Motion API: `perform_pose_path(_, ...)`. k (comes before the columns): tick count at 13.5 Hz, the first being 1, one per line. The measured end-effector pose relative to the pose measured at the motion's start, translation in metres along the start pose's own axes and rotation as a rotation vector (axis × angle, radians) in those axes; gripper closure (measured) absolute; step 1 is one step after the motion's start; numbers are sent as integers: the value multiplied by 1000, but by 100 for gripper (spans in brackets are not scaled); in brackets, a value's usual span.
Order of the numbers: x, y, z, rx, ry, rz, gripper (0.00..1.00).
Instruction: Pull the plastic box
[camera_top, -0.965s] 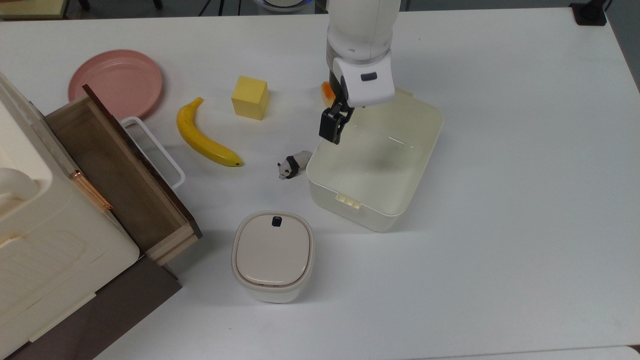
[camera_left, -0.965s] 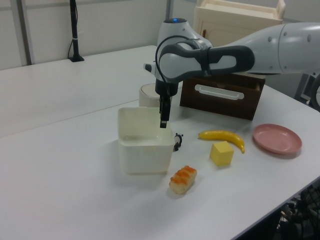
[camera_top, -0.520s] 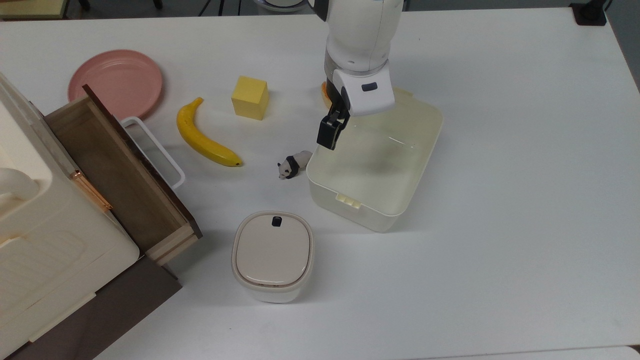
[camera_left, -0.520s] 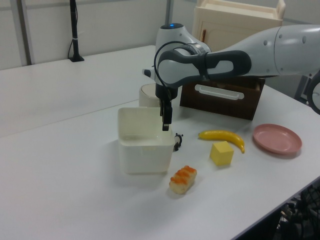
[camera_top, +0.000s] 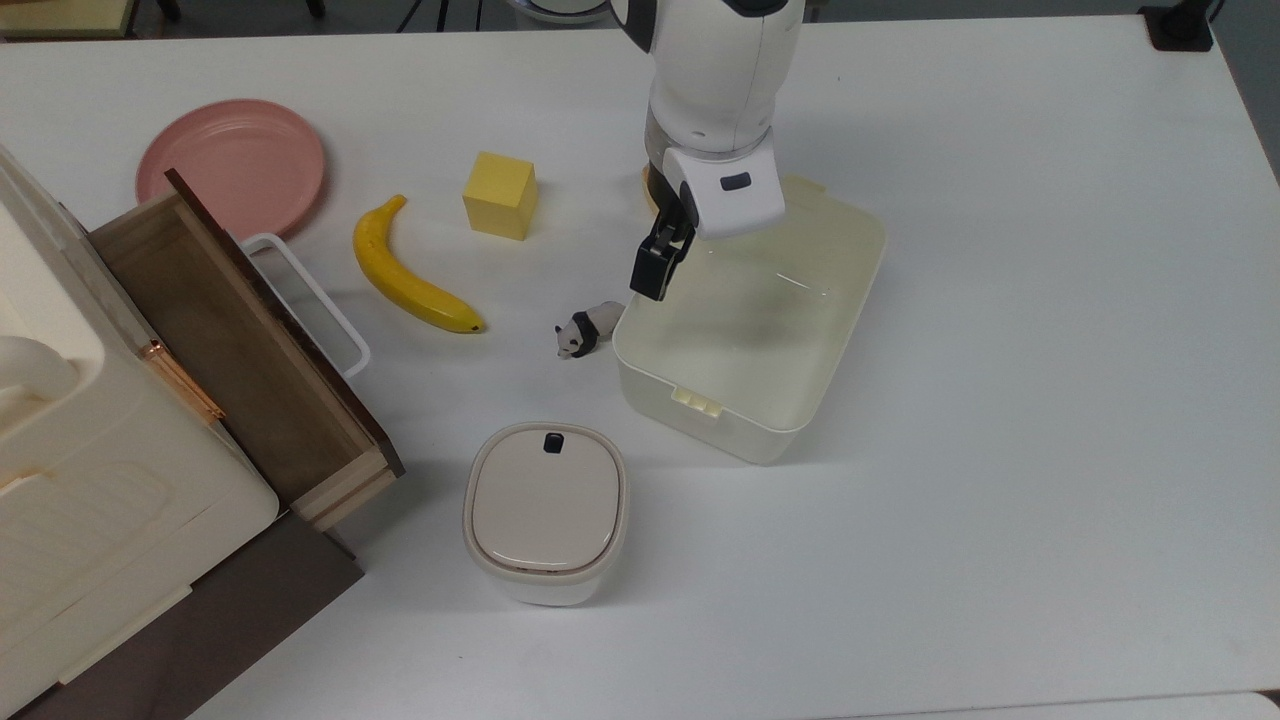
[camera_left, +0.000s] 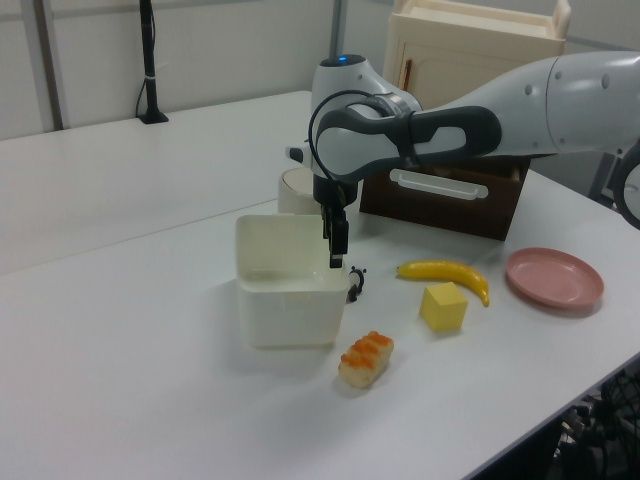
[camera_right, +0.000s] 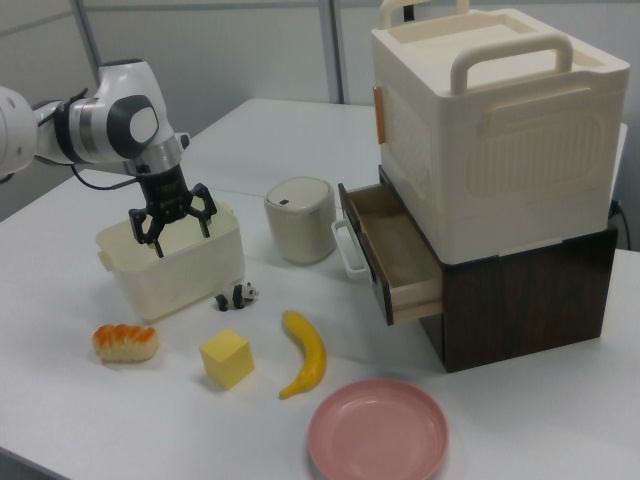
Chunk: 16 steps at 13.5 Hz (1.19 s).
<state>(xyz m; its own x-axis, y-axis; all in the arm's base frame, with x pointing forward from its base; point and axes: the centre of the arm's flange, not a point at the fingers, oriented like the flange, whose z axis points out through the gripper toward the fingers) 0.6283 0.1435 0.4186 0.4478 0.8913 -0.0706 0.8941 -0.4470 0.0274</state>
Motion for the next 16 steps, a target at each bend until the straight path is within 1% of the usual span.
perform_pose_path(5,-9,3,10,-22,-56,-80,0)
perform_pose_path(9,-24,10,16,-37,-101,-90,0)
perform_pose_path(10,-30,12,15,-43,-124,-94,0)
perform_pose_path(14,-41,13,8,-52,-137,-87,0)
perform_pose_path(15,-42,13,6,-56,-136,-69,0)
perform_pose_path(16,-43,13,2,-65,-131,-1,0)
